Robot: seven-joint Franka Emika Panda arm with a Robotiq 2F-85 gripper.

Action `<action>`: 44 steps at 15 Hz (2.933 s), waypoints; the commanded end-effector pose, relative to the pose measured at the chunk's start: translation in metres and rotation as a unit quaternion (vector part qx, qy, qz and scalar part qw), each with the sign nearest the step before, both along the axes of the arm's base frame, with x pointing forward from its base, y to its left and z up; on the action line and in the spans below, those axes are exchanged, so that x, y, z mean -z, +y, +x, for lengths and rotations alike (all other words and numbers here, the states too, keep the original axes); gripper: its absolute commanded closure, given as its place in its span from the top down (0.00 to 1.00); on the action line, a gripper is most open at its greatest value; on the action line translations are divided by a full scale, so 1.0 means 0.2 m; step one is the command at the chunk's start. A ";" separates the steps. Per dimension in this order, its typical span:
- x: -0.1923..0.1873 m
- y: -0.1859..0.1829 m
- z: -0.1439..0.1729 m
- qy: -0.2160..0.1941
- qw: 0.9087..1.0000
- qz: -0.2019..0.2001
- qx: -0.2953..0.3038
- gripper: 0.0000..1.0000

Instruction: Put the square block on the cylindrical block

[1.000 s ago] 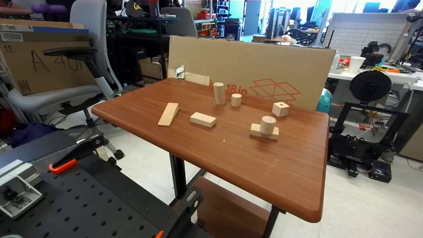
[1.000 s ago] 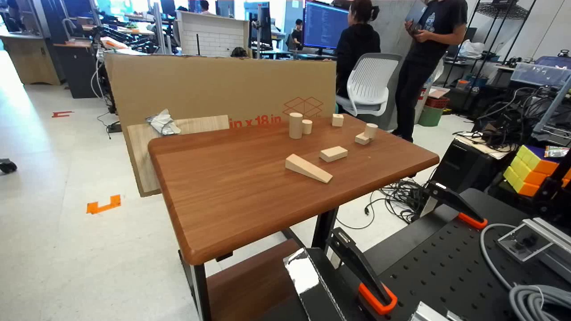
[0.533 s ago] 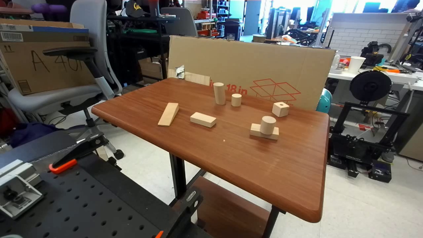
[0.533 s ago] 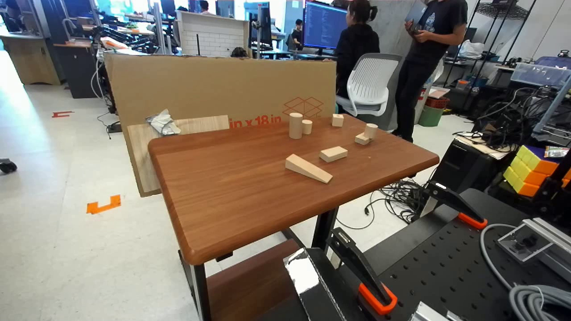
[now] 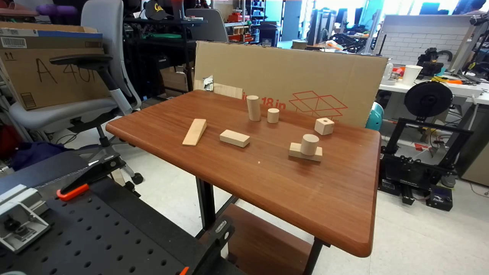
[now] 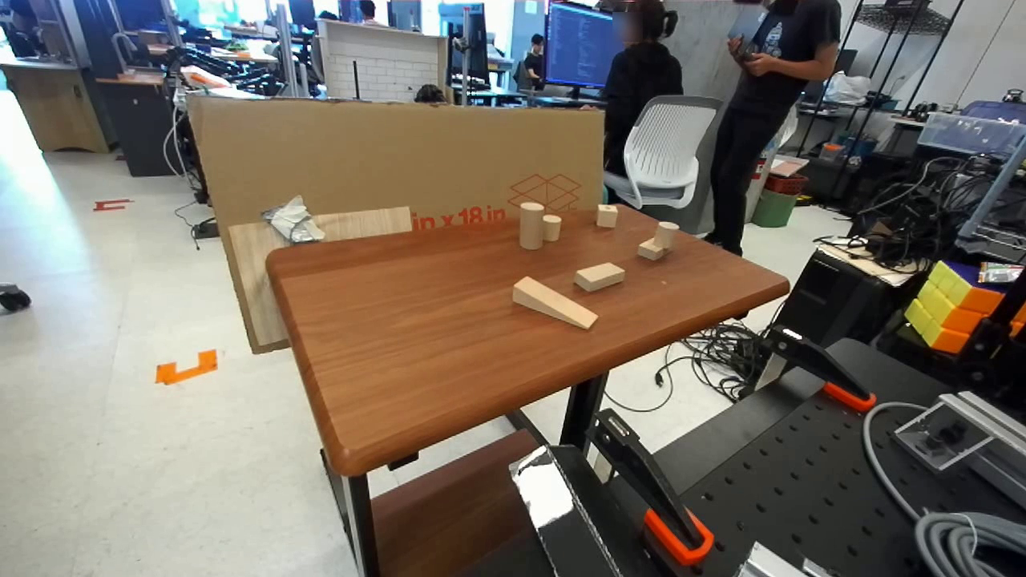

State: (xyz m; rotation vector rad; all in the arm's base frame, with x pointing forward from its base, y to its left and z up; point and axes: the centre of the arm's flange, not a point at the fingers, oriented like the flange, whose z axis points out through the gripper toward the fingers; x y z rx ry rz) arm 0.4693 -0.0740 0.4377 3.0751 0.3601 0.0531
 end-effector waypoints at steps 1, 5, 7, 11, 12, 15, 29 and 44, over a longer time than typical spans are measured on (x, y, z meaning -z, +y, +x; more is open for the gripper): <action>0.24 -0.09 0.33 0.023 1.000 0.006 0.016 1.00; 0.54 -0.13 0.57 0.051 0.997 0.003 0.057 1.00; 0.65 -0.14 0.67 0.055 0.996 0.005 0.077 1.00; 0.80 -0.17 0.83 0.027 0.993 -0.001 0.117 1.00; 0.82 -0.18 0.86 0.020 0.992 -0.003 0.124 1.00; 0.87 -0.24 0.89 -0.004 0.989 -0.008 0.145 1.00; 1.09 -0.49 1.05 -0.026 0.962 0.004 0.271 1.00; 1.31 -0.37 1.11 -0.008 0.968 0.009 0.250 0.49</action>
